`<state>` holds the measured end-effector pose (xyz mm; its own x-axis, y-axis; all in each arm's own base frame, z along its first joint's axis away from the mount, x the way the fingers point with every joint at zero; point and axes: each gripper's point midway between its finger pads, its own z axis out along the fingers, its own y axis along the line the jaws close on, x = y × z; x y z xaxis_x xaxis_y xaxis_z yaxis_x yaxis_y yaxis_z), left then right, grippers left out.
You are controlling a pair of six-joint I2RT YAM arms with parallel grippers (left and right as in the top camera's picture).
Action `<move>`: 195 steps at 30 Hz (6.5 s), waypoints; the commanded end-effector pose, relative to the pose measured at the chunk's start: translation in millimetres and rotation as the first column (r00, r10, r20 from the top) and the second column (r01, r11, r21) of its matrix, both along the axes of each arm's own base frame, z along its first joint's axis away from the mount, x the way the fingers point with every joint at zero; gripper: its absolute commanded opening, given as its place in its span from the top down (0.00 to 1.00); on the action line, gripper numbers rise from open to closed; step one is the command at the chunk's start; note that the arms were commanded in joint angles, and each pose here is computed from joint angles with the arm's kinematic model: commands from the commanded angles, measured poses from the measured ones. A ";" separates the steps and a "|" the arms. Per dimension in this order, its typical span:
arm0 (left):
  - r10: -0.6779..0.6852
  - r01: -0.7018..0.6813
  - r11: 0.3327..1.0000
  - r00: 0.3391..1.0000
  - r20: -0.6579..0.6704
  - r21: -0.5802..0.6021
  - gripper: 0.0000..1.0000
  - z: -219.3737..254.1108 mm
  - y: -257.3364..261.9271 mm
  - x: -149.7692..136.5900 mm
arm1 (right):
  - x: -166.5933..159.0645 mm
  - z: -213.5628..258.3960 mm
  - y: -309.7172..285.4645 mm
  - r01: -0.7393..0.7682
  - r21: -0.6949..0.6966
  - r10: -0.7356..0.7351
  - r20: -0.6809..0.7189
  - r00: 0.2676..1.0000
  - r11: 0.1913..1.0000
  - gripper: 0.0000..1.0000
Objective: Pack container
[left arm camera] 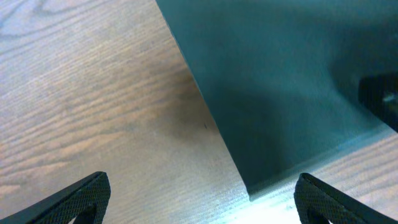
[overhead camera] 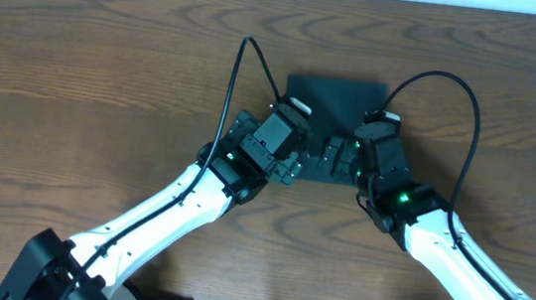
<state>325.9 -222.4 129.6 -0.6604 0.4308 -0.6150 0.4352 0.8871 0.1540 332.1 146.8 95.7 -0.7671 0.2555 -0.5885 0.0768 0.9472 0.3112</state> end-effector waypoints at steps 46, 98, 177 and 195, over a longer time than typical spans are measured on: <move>-0.009 0.011 1.000 0.991 -0.137 0.015 0.05 -56.8 -6.8 8.2 | -89.3 -4.8 -0.7 -0.177 -0.082 0.154 -0.231 0.961 0.981 0.01; 0.009 -0.006 1.000 0.994 -0.105 0.030 0.04 -51.5 -2.7 13.5 | -29.7 -73.2 -17.9 0.001 -0.253 -0.047 -0.173 0.984 0.968 0.01; 0.060 0.028 0.953 0.959 0.278 -0.303 0.04 104.1 159.6 -185.3 | -219.6 154.0 -84.9 -0.404 -0.291 0.494 0.404 0.770 0.867 0.01; 0.254 -0.202 0.953 0.938 0.235 -0.224 0.04 49.4 182.4 -162.0 | -156.4 61.2 -83.2 -0.298 -0.441 0.453 0.305 0.838 0.847 0.01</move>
<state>161.8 -47.0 180.0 -0.5287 0.1801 -0.8295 0.2410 0.9689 0.0567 171.2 71.7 163.8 -0.4435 -0.2732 -0.8536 -0.3947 0.9146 -0.0877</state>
